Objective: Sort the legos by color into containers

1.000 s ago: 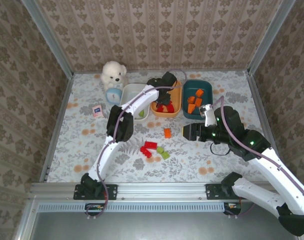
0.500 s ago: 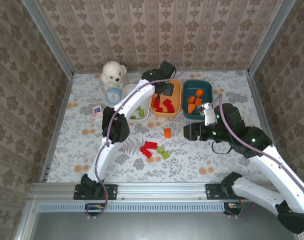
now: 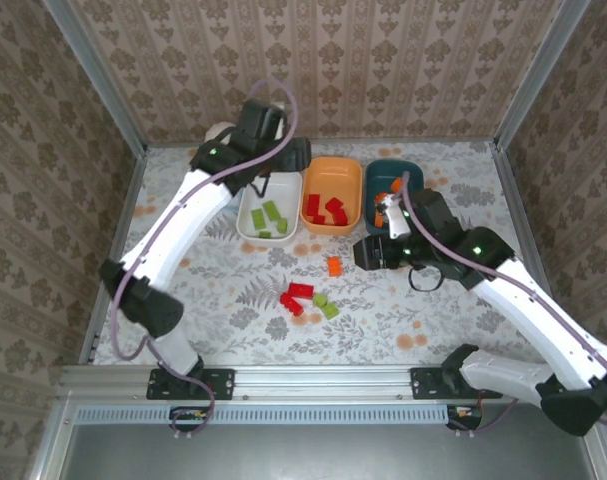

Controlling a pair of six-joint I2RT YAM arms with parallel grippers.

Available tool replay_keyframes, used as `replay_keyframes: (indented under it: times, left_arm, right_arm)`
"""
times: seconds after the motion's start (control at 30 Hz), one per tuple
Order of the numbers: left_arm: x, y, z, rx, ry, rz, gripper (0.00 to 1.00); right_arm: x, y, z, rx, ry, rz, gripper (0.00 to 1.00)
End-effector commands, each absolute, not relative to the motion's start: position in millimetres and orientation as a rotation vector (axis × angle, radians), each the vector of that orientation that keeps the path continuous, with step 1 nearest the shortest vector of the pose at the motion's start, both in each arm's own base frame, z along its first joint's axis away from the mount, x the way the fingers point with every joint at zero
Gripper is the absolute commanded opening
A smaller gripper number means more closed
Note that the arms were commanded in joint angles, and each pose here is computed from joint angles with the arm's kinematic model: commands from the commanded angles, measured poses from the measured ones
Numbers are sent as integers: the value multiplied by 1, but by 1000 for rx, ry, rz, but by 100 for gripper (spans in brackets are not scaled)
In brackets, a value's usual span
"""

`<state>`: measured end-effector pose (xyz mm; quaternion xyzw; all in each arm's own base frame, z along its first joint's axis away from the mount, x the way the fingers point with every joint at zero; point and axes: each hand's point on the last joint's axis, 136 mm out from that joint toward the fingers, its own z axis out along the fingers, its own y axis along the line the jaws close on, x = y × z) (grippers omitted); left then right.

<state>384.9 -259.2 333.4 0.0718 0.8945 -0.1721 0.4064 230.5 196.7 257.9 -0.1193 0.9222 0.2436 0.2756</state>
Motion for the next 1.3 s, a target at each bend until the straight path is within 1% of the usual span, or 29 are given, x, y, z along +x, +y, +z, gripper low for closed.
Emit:
replay_keyframes:
  times: [0.0,0.07,0.23,0.33,0.47,0.63,0.73,0.87,1.03,1.17,1.27]
  left_arm:
    - [355,-246,319,149,2277,-511,81]
    - [333,-233,308,120,2280,-546,83]
    - [275,-211,265,114,2343,-603,84]
    - [248,-201,241,140,2392,-579,85]
    - [224,-191,223,139,2418,-570,85]
    - [212,-183,220,117,2421,-564,85]
    - [210,-182,224,119,2412,-570,85]
    - [209,-183,226,129,2411,-573,85]
    - [210,-186,228,132,2409,-586,85]
    - [211,-187,228,139,2411,-586,85]
    - [211,-190,227,144,2413,-591,85]
  right_arm:
    - [242,196,229,-334,2582,467,66]
    - [249,209,205,-363,2648,420,66]
    - [264,241,139,-432,2779,341,65]
    - [275,249,111,-431,2811,308,65]
    - [286,259,81,-440,2857,270,65]
    - [305,240,50,-391,2895,87,64]
    - [313,238,39,-392,2901,69,63]
    - [323,244,33,-411,2891,76,57]
    - [334,244,28,-385,2900,88,45]
    - [337,246,29,-384,2900,103,41]
    - [337,246,31,-382,2897,107,35]
